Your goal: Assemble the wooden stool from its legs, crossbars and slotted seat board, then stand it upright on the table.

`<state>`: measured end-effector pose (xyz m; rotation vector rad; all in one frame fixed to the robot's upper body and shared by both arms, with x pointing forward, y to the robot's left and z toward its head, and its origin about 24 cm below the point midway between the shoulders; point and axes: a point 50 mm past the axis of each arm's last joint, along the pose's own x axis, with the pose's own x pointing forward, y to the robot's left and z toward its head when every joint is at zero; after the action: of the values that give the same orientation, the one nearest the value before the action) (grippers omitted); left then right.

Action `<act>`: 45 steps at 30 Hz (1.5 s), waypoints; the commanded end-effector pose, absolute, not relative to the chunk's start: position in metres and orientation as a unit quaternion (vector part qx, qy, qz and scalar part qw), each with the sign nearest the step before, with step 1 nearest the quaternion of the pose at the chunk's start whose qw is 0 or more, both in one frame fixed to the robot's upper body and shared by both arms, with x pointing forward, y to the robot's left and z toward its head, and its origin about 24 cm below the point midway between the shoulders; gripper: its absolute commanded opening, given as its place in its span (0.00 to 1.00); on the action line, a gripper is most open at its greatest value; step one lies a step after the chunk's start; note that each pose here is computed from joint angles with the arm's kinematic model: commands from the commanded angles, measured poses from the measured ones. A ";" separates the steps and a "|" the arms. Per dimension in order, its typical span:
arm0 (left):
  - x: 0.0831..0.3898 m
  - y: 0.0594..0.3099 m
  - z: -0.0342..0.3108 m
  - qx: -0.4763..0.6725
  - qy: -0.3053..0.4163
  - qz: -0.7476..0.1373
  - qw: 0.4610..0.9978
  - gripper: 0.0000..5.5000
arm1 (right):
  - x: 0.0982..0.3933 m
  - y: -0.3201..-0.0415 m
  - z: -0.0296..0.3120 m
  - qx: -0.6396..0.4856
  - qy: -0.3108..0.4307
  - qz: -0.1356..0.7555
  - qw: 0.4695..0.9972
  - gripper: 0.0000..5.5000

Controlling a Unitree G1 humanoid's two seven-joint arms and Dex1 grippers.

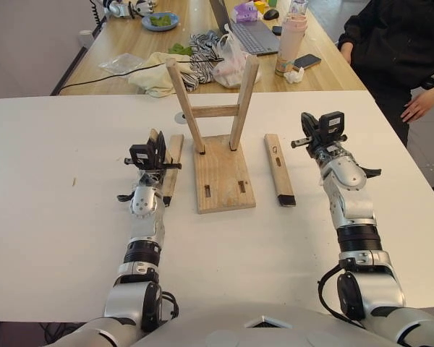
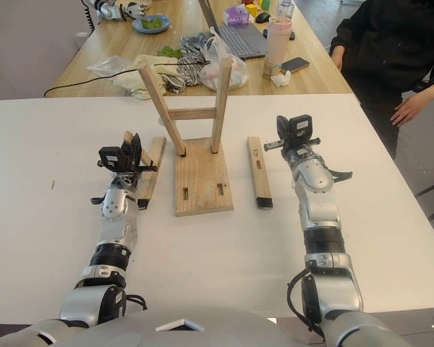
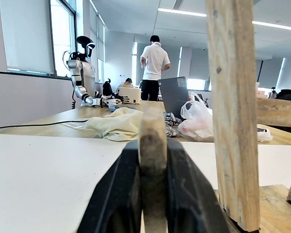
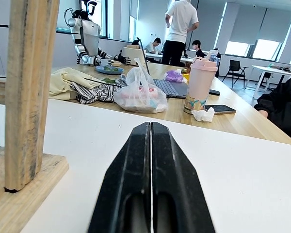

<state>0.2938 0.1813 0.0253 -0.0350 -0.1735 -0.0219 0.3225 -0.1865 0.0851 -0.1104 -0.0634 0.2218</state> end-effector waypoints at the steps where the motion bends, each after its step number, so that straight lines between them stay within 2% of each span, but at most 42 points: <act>1: 0.222 0.198 -0.084 0.006 0.214 0.012 0.977 0.07 | 0.325 -0.192 0.084 -0.039 -0.028 0.096 0.994 0.00; 8: 0.213 0.200 -0.089 0.008 0.216 0.020 0.976 0.07 | 0.322 -0.199 0.079 -0.034 -0.022 0.078 0.996 0.00; 9: 0.214 0.201 -0.089 0.012 0.215 0.021 0.976 0.14 | 0.323 -0.198 0.081 -0.035 -0.024 0.079 0.996 0.00; 13: 0.221 0.204 -0.073 0.020 0.189 0.011 0.982 0.23 | 0.324 -0.197 0.083 -0.041 -0.027 0.085 0.995 0.00; 16: 0.240 0.207 -0.037 0.020 0.192 -0.022 0.981 0.33 | 0.323 -0.199 0.083 -0.045 -0.026 0.083 0.995 0.00; 19: 0.257 0.212 0.007 0.031 0.228 -0.061 0.971 0.41 | 0.325 -0.197 0.084 -0.046 -0.029 0.087 0.995 0.00; 21: 0.259 0.214 0.028 0.034 0.252 -0.077 0.964 0.47 | 0.326 -0.195 0.085 -0.047 -0.031 0.090 0.994 0.00; 25: 0.240 0.220 0.035 0.044 0.321 -0.090 0.942 0.59 | 0.325 -0.196 0.084 -0.046 -0.030 0.086 0.995 0.00; 30: 0.216 0.222 0.032 0.026 0.384 -0.096 0.918 0.59 | 0.322 -0.198 0.083 -0.046 -0.029 0.081 0.995 0.00; 37: 0.194 0.231 0.040 0.023 0.434 -0.125 0.892 0.40 | 0.326 -0.201 0.083 -0.060 -0.028 0.055 0.996 0.00; 39: 0.198 0.234 0.042 0.019 0.422 -0.117 0.899 0.36 | 0.327 -0.201 0.083 -0.072 -0.029 0.042 0.996 0.00; 42: 0.209 0.241 0.048 -0.008 0.381 -0.099 0.919 0.36 | 0.330 -0.203 0.086 -0.052 -0.031 0.037 0.998 0.00; 45: 0.225 0.253 0.062 -0.023 0.308 -0.067 0.949 0.36 | 0.332 -0.205 0.092 0.005 -0.033 0.054 0.998 0.00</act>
<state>0.2122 0.2451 0.0499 -0.0374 0.7328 -0.1831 0.3276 -0.2062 0.0836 -0.0630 -0.0503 0.0876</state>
